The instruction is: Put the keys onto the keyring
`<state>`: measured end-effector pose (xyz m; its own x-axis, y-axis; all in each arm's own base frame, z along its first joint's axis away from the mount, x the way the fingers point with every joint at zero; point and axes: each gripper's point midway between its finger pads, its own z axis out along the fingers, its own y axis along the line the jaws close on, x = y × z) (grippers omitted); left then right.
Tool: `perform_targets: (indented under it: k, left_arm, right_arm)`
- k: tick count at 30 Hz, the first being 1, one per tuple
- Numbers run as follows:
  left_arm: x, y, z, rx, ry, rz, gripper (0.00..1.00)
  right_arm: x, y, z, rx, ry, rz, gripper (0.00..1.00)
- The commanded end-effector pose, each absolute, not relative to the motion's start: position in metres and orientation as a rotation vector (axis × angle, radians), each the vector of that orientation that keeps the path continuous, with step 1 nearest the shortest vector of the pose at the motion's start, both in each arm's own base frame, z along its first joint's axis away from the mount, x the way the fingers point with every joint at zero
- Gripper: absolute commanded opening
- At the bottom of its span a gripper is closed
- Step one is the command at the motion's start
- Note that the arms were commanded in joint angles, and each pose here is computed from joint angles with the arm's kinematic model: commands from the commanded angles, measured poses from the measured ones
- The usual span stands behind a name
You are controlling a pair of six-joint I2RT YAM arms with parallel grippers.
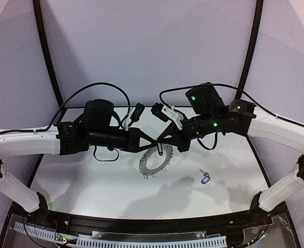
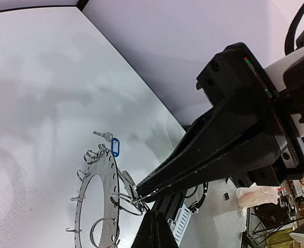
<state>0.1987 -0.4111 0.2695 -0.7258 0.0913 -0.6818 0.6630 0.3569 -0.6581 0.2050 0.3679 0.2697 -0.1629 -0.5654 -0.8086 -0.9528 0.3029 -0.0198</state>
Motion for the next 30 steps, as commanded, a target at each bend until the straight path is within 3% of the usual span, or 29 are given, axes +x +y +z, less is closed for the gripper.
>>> perform_targets:
  k: [1,29,30]
  left_arm:
    - [0.199,-0.414,0.282,0.667,2.063,-1.404,0.01]
    - [0.196,-0.412,0.265,0.807,2.097,-1.317,0.01]
    - [0.197,-0.409,0.261,0.804,2.118,-1.287,0.13]
  right_arm:
    - [0.205,0.373,0.281,-1.335,1.788,0.675,0.00]
    - [0.203,0.360,0.299,-1.273,1.777,0.650,0.00]
    - [0.200,0.360,0.302,-1.280,1.766,0.670,0.00]
